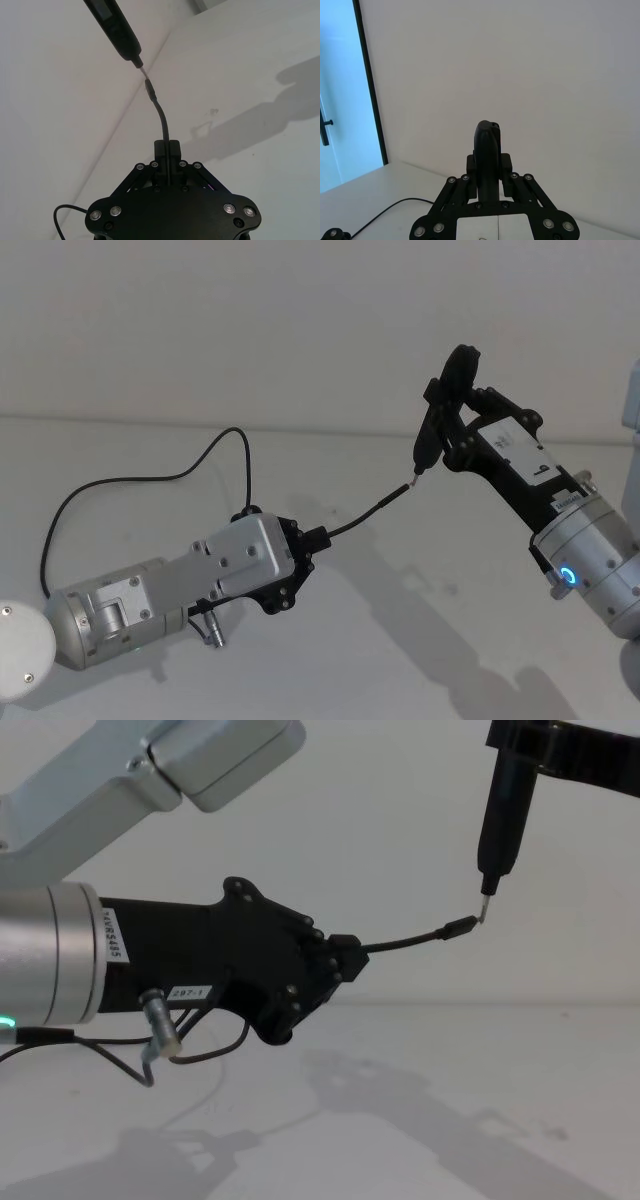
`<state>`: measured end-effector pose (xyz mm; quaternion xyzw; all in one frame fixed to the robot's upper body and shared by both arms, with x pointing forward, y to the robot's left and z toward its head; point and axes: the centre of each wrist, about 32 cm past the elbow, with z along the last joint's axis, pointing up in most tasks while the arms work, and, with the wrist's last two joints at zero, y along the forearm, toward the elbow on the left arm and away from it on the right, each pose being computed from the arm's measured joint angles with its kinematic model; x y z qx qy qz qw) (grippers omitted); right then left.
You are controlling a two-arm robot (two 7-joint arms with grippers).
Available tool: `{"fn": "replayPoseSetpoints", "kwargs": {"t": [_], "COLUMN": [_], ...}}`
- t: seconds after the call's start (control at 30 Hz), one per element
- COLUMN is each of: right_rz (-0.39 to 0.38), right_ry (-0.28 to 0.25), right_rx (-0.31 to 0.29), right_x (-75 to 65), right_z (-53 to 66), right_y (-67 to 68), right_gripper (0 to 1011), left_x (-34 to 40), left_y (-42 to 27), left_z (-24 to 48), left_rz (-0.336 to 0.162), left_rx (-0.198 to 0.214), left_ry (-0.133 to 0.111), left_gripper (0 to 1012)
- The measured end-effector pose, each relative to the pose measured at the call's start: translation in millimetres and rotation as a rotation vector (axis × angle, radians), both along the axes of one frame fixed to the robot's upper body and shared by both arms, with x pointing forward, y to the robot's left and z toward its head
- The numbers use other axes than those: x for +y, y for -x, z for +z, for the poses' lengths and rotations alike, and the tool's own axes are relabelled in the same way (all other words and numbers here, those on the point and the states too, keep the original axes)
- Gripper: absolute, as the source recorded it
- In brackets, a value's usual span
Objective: Pick up the data cable with the one hand.
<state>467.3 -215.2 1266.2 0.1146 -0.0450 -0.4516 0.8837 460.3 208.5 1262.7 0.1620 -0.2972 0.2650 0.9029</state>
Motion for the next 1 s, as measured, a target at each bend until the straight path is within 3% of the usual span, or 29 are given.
{"fn": "replayPoseSetpoints", "kwargs": {"t": [1.0], "right_rz": [0.016], "right_ry": [-0.011], "right_rx": [0.006], "right_x": [2.6], "right_z": [-1.6], "right_y": [1.9], "right_gripper": [268], "left_x": [0.0], "left_y": [0.0], "left_z": [0.0], "left_rz": [0.0], "left_rx": [0.0], "left_ry": [0.0], "left_gripper": [43]}}
